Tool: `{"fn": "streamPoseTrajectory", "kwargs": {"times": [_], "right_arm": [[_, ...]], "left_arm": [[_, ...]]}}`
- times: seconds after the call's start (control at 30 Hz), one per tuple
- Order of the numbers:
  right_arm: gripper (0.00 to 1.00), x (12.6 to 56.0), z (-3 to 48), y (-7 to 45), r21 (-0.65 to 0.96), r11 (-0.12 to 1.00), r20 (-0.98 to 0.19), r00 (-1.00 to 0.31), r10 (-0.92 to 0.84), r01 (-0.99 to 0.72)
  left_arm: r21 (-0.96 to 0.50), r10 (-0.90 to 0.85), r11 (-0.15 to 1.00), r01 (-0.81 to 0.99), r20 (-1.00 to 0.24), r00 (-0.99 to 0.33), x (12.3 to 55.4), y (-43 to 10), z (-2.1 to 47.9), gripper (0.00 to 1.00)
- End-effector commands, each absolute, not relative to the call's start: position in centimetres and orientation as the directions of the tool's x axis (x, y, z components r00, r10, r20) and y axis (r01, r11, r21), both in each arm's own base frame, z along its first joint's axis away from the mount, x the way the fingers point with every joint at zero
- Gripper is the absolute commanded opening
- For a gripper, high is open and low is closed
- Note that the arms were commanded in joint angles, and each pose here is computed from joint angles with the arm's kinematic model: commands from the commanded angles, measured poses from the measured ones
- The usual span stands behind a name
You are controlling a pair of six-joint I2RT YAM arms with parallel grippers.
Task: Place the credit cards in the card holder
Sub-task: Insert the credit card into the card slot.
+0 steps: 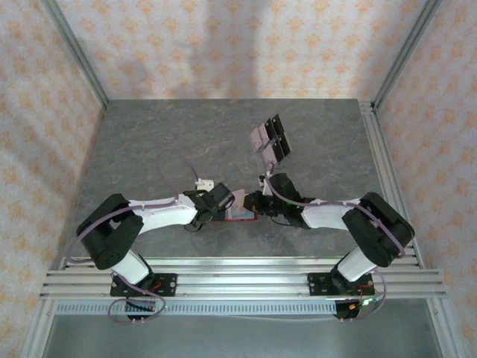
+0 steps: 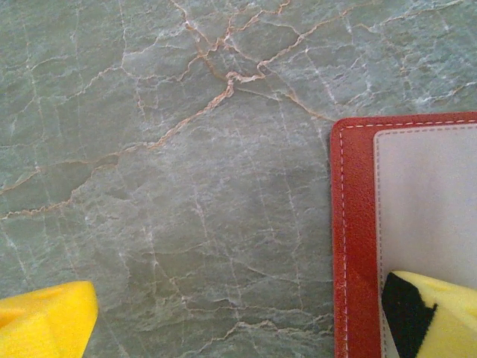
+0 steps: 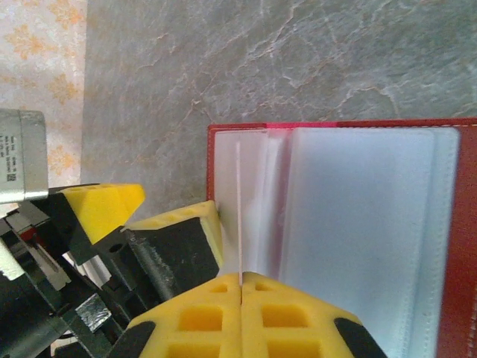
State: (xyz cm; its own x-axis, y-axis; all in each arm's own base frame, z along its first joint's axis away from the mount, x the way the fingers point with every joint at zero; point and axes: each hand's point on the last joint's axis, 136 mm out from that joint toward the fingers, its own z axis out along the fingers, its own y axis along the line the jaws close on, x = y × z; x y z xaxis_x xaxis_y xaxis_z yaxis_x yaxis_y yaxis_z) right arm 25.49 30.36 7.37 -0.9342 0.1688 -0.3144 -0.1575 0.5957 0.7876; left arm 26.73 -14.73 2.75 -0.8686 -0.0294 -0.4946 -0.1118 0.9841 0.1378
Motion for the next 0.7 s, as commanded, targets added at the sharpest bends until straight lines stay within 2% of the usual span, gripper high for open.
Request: {"fn": "streamPoseTrajectory", "kwargs": {"times": [0.0,0.67], "right_arm": [[0.0,25.8,7.2,30.7,0.791,0.587,-0.335,-0.924,0.183,-0.171],[0.0,26.0,5.2,30.9,0.8,0.581,-0.317,-0.927,0.198,-0.15]], "left_arm": [[0.194,-0.007,0.974,-0.117,-0.488,-0.873,25.9,-13.6,2.2,1.0],[0.189,-0.012,0.975,-0.119,-0.486,-0.874,25.7,-13.6,1.9,1.0]]}}
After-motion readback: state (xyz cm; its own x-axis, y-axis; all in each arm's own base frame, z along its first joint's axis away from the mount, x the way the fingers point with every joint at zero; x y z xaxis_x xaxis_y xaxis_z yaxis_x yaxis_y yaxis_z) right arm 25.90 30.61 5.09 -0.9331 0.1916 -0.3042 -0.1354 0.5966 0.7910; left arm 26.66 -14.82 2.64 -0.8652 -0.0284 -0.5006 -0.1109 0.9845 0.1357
